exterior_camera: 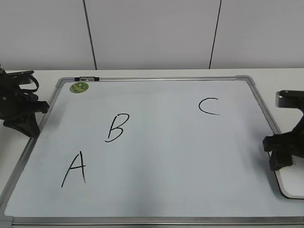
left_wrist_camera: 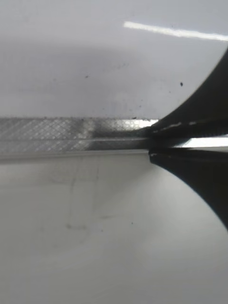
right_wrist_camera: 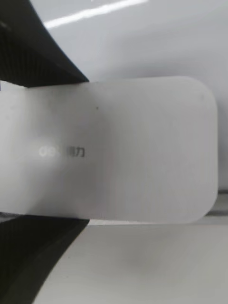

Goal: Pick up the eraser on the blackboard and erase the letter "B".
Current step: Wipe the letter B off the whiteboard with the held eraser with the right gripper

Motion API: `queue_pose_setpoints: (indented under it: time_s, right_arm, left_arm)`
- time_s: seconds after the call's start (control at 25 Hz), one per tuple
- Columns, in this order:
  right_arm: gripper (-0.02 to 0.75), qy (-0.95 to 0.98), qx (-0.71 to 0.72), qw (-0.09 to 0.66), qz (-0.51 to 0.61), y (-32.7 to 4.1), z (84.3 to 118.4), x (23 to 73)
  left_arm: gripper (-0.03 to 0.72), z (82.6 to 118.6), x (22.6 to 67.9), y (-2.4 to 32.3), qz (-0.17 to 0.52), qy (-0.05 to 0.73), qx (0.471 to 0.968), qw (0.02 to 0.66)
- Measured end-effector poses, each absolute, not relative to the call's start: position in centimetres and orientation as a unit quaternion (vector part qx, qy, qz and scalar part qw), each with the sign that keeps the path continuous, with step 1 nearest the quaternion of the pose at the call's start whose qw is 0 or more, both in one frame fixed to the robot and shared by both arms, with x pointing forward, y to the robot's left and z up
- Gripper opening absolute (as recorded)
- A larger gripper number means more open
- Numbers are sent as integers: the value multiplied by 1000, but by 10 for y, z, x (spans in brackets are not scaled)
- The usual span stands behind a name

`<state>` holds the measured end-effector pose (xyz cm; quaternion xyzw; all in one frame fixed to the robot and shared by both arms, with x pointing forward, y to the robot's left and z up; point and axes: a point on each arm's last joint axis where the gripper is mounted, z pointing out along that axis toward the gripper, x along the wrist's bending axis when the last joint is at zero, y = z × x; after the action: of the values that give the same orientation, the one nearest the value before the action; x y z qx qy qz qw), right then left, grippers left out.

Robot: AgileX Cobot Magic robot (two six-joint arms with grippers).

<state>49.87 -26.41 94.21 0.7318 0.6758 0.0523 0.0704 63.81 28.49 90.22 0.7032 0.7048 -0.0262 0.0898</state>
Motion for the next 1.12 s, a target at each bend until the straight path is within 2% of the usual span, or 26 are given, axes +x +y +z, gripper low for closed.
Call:
queue_pose_setpoints:
  time_s: [0.36, 0.6, 0.72, 1.12]
  right_arm:
    - [544, 695, 708, 91, 90, -260, 1000, 514]
    - [544, 735, 662, 87, 116, -232, 1028, 522]
    - [544, 755, 641, 80, 114, -213, 1036, 530]
    - [544, 810, 578, 50, 82, -141, 1030, 572]
  left_arm:
    - [11, 903, 638, 285, -26, 705, 703, 90]
    - [11, 903, 638, 285, -27, 705, 703, 89]
    - [11, 903, 638, 285, -27, 705, 703, 89]
    - [11, 903, 638, 285, -27, 705, 703, 89]
